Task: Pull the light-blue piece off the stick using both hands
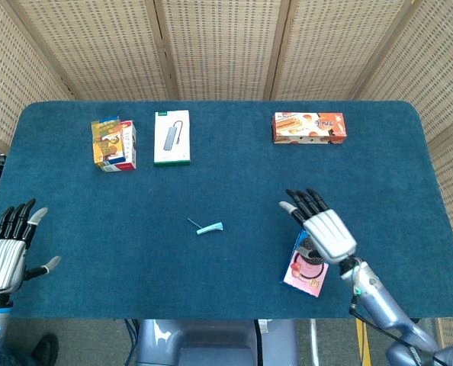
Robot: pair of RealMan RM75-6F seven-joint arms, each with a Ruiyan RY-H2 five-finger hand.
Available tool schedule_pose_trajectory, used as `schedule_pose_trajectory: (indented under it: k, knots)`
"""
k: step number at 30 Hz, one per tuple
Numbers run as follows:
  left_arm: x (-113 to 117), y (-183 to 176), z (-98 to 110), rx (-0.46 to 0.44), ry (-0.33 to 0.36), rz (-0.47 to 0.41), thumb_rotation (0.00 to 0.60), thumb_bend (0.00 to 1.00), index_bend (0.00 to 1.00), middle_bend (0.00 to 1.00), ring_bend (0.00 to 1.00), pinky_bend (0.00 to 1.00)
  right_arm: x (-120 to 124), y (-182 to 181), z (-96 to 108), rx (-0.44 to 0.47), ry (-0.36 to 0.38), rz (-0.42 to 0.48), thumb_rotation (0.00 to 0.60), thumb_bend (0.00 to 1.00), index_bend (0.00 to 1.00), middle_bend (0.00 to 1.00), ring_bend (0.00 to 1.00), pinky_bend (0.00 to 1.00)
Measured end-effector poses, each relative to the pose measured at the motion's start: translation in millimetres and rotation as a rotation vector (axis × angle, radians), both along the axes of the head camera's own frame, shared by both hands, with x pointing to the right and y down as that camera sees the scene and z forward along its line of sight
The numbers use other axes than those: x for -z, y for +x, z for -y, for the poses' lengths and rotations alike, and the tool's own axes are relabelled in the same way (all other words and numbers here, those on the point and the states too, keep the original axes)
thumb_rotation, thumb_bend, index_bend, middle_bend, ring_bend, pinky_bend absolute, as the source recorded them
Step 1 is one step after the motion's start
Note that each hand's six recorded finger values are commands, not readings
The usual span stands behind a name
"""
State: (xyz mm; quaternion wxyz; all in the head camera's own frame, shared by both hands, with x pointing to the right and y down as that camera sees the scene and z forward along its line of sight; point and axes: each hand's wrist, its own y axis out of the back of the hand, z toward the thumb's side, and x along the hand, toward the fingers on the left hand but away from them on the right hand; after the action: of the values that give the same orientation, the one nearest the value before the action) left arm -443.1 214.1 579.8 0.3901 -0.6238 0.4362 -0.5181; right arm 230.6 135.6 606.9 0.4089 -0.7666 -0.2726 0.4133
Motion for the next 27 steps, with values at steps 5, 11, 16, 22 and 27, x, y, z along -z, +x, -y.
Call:
schedule_pose_trajectory:
  k: [5,11,16,22,27]
  knots:
    - [-3.9,-0.6,2.4,0.008,-0.010,0.007,0.600,0.00,0.00,0.00,0.00,0.00,-7.1,-56.2,29.5,0.022,-0.063,0.067,0.600,0.13,0.31,0.00,0.00,0.00]
    - [-7.6,-3.9,5.5,0.026,-0.019,0.017,0.600,0.00,0.00,0.00,0.00,0.00,-19.1,-94.8,43.1,0.040,-0.069,0.062,0.600,0.24,0.33,0.00,0.00,0.00]
    - [-12.7,-6.8,8.5,0.042,-0.034,0.027,0.600,0.00,0.00,0.00,0.00,0.00,-39.0,-113.3,39.9,0.056,-0.094,0.021,0.600,0.25,0.34,0.00,0.00,0.00]
    - [-18.0,-7.3,11.3,0.051,-0.044,0.039,0.600,0.00,0.00,0.00,0.00,0.00,-66.6,-131.2,28.4,0.081,-0.115,-0.032,0.600,0.31,0.34,0.00,0.00,0.00]
    - [-19.9,-8.6,12.8,0.060,-0.047,0.043,0.600,0.00,0.00,0.00,0.00,0.00,-85.5,-143.7,22.2,0.094,-0.126,-0.064,0.600,0.36,0.34,0.00,0.00,0.00]
